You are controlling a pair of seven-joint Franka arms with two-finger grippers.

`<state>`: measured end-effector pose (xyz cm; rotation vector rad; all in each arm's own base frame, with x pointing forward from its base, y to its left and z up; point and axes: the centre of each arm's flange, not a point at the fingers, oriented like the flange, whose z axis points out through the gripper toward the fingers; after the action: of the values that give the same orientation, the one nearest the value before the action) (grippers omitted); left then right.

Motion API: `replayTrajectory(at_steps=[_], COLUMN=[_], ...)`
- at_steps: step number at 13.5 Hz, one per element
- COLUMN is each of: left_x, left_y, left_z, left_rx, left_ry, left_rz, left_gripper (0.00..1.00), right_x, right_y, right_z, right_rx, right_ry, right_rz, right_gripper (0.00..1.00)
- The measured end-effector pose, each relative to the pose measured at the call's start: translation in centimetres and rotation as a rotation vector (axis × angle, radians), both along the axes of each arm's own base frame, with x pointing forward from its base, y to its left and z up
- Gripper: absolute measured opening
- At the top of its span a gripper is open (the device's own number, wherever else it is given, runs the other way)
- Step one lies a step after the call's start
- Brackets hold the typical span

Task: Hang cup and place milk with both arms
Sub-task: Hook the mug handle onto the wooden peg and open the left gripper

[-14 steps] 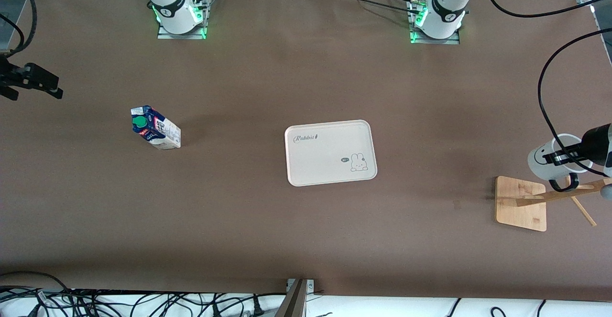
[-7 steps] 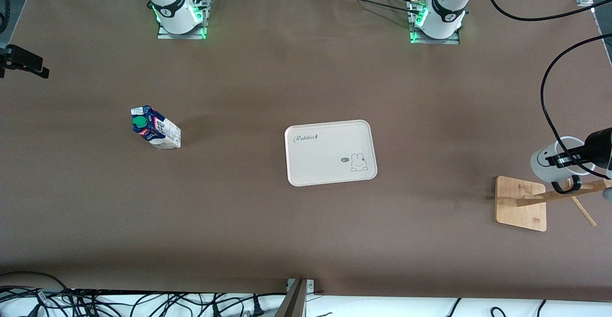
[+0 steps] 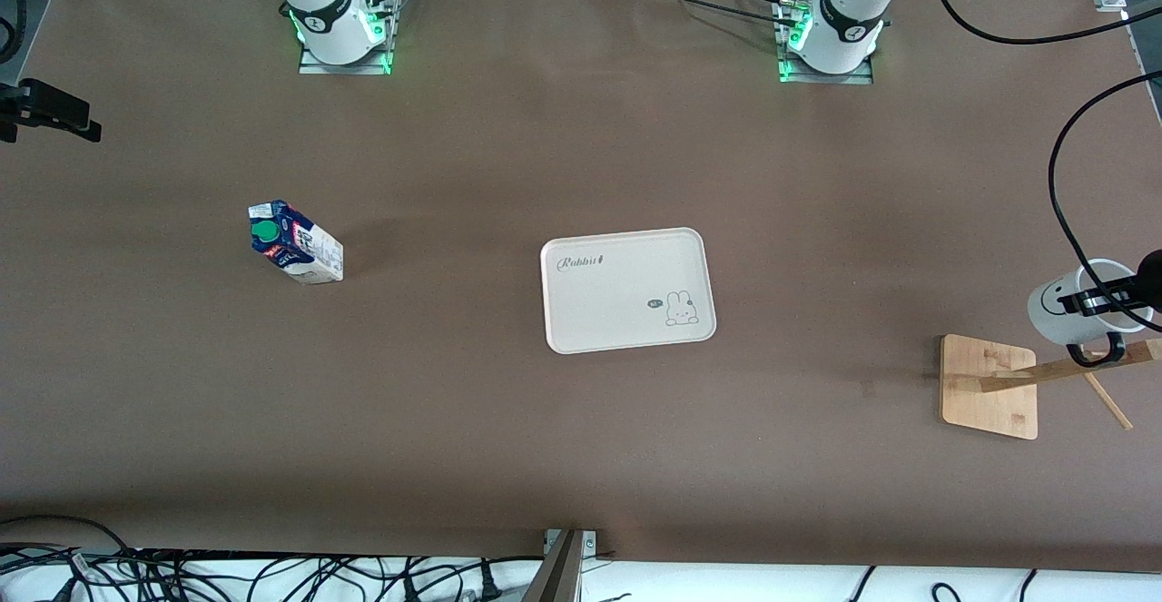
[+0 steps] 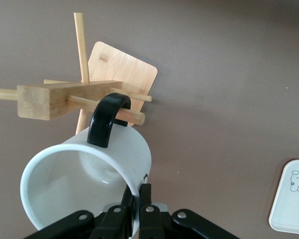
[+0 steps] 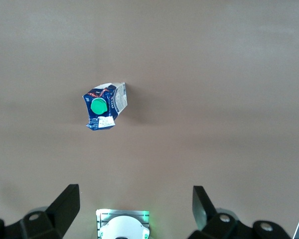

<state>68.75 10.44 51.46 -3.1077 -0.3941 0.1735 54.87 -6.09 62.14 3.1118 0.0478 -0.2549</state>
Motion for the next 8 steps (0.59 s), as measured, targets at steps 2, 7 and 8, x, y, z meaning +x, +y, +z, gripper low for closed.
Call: replayTrajectory(at_steps=[2,7,8], left_x=[0.04,0.12,0.15], left_y=[0.71,1.31,1.24], left_z=[-0.58,-1.0,-1.01], left_rx=[-0.005,-0.051,-0.054], left_ry=[0.008,0.0,-0.001], left_rz=[-0.018,-0.058,-0.061], left_gripper=[0.07,0.51,0.64], right_x=[0.2,0.31,0.35], right_y=[-0.01,0.36,0.68], right_z=[-0.37,-0.37,-0.37], right_rx=[0.0,0.001,0.001], right_ry=[0.007,0.006,0.005], right_rz=[0.0,0.007,0.013], right_gripper=[1.0,1.0,1.0])
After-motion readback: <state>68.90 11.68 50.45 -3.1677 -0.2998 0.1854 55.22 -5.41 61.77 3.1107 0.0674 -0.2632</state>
